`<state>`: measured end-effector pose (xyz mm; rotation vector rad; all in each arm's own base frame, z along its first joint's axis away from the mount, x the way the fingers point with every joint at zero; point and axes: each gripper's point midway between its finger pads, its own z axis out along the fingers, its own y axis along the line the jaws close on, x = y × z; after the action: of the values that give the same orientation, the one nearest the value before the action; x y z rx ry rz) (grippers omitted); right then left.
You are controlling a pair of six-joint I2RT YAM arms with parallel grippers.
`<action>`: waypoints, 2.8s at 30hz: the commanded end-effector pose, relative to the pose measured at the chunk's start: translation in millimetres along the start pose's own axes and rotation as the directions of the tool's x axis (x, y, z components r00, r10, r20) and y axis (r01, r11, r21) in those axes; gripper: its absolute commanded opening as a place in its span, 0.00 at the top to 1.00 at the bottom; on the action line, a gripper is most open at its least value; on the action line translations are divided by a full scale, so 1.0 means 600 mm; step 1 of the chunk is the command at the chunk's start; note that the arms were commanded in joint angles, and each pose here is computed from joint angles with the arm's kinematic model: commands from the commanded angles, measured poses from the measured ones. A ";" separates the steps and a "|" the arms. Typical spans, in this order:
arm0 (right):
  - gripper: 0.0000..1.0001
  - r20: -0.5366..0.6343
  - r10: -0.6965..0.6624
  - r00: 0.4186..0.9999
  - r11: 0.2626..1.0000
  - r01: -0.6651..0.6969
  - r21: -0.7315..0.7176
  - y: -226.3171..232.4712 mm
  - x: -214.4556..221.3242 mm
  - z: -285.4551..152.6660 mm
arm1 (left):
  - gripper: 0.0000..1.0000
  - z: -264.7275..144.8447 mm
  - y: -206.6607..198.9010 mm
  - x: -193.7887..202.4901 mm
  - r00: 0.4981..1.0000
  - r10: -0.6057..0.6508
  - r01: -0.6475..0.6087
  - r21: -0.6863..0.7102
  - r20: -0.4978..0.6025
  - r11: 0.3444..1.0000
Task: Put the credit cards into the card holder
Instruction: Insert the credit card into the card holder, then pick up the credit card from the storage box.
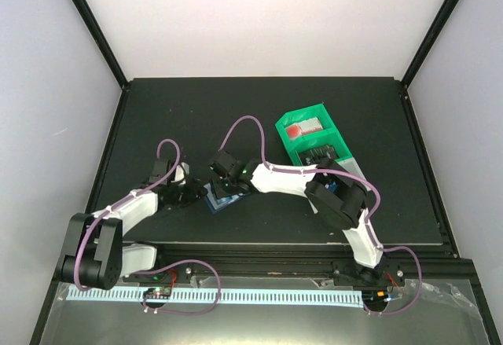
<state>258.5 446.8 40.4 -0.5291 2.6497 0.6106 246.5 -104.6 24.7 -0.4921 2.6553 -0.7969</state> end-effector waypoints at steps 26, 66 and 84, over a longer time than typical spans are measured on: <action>0.42 -0.029 0.002 1.000 0.980 -0.008 -0.200 0.047 0.008 0.005 | 0.67 0.030 0.001 0.021 0.997 0.005 -0.001 0.039 -0.081 0.999; 0.27 0.324 0.151 0.934 0.792 -0.310 0.526 -0.394 0.089 -0.388 | 0.01 -0.248 -0.162 -0.046 0.882 0.264 -0.338 0.135 0.392 0.931; 0.38 0.090 0.167 0.982 0.887 -0.189 0.422 -0.373 0.112 -0.240 | 0.01 -0.254 -0.143 -0.063 0.849 0.333 -0.371 0.014 0.411 0.929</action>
<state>254.2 158.1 57.2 -0.1338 2.6875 -0.0743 235.9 -86.8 191.5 -0.1367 2.2344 -0.6503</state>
